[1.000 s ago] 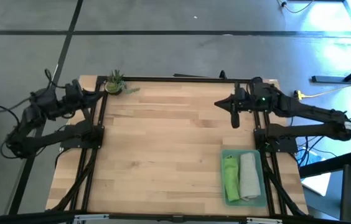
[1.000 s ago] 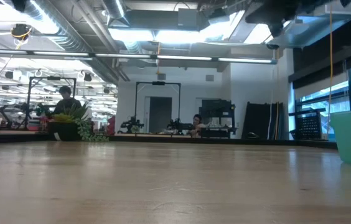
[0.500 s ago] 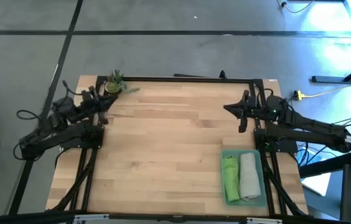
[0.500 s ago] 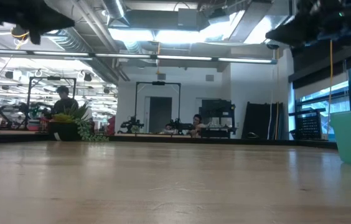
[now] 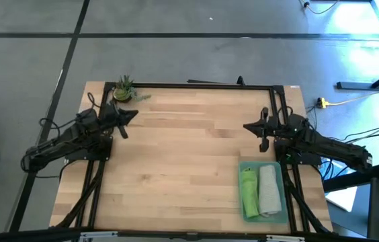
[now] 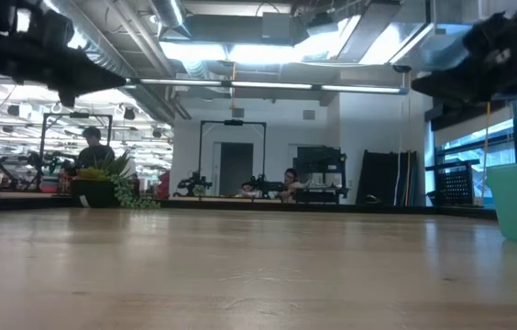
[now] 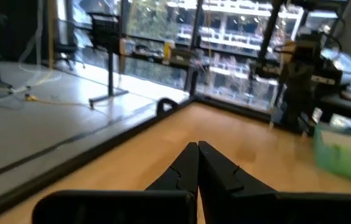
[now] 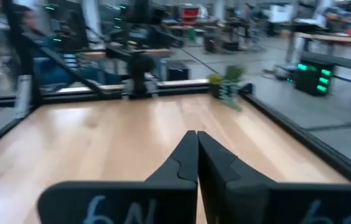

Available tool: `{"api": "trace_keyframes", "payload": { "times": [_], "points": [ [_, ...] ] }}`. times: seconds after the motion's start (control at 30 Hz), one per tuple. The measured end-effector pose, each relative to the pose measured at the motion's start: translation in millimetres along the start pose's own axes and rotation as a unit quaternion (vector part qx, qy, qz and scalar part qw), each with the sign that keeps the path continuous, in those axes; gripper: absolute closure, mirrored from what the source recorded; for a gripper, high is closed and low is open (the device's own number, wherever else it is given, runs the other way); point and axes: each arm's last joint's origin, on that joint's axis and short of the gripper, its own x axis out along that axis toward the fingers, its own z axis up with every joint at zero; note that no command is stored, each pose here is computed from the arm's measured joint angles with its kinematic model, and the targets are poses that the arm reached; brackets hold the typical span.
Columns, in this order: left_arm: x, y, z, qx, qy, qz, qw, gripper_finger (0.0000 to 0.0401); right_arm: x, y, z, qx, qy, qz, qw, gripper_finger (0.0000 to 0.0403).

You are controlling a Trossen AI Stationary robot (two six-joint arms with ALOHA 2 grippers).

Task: Roll microfiber towels into tight, uniform cylinder then place into a basket
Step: Return to Home Position

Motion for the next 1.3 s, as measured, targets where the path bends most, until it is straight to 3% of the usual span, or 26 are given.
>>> {"api": "trace_keyframes", "payload": {
  "times": [0.27, 0.47, 0.9, 1.3],
  "points": [
    [7, -1, -30, 0.004, 0.057, -0.081, 0.995, 0.0401, 1, 0, -21, -0.002, -0.002, 0.015, 1.000, 0.0400],
    [7, -4, -30, 0.041, 0.048, -0.134, 0.989, 0.0401, 1, 0, -20, -0.001, -0.006, 0.015, 1.000, 0.0400],
    [7, -3, -31, 0.053, 0.049, -0.125, 0.989, 0.0385, 1, -3, -21, 0.024, -0.006, -0.040, 0.999, 0.0381],
    [7, -3, -31, 0.053, 0.050, -0.125, 0.990, 0.0397, 1, -3, -20, 0.024, -0.006, -0.041, 0.999, 0.0380]
  ]
}}
